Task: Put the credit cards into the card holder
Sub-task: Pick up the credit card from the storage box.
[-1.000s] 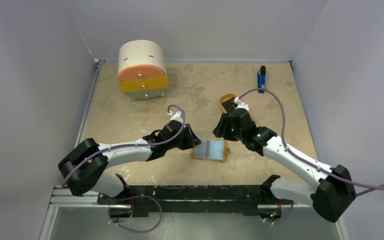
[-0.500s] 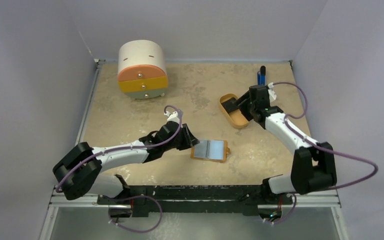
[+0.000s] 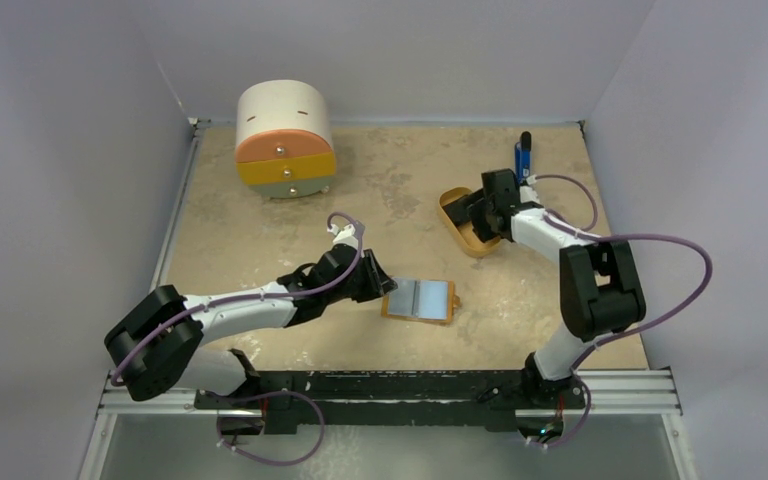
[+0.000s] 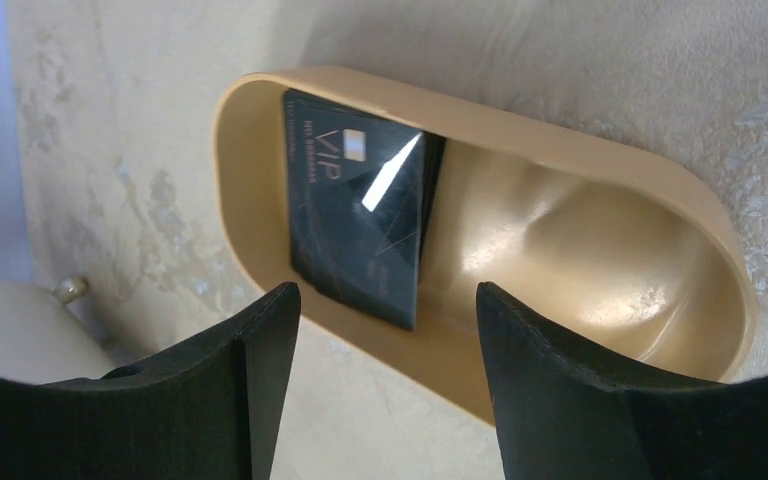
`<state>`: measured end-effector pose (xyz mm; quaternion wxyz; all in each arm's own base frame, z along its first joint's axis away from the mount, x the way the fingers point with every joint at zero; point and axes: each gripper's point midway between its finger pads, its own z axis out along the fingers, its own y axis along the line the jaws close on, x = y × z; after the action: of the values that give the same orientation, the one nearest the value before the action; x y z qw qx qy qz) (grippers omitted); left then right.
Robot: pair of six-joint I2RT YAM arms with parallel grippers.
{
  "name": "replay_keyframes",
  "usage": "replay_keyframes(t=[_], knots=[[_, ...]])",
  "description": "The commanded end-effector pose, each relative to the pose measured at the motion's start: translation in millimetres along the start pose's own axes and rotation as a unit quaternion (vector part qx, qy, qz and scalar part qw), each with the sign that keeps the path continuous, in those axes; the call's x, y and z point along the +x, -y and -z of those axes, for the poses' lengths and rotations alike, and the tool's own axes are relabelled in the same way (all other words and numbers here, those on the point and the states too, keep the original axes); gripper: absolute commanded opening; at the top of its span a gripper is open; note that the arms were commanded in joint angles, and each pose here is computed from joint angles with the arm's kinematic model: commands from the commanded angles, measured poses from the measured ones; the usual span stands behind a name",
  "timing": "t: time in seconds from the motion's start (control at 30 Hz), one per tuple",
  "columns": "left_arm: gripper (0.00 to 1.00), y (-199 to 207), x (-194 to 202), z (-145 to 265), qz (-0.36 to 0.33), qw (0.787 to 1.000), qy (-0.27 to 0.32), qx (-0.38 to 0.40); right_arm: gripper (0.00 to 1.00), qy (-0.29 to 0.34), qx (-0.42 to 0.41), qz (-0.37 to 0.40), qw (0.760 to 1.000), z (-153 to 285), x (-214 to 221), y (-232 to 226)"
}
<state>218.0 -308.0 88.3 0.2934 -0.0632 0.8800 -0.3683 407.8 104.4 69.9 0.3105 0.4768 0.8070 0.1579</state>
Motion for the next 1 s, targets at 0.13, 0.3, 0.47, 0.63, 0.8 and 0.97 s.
replay_keyframes(t=[0.13,0.3,0.47,0.63,0.8,0.97], knots=[[0.24,12,-7,5,-0.003,1.000,0.009,0.022,0.67,0.024,-0.006,-0.042,0.999,-12,-9,-14],[0.24,12,-8,5,-0.006,1.000,0.009,0.020,0.63,0.018,-0.013,-0.041,0.999,-19,-4,-12],[0.24,11,-9,6,-0.007,1.000,0.011,0.017,0.60,0.011,0.000,-0.033,0.999,-27,1,-3],[0.24,11,-8,5,-0.006,1.000,0.011,0.016,0.57,0.012,-0.005,-0.029,0.999,-31,2,-6],[0.24,9,-7,6,-0.004,1.000,0.010,0.015,0.52,0.011,-0.002,-0.029,1.000,-35,2,-3],[0.24,8,-8,7,-0.001,1.000,0.013,0.015,0.44,0.010,0.001,-0.026,1.000,-37,3,2]])
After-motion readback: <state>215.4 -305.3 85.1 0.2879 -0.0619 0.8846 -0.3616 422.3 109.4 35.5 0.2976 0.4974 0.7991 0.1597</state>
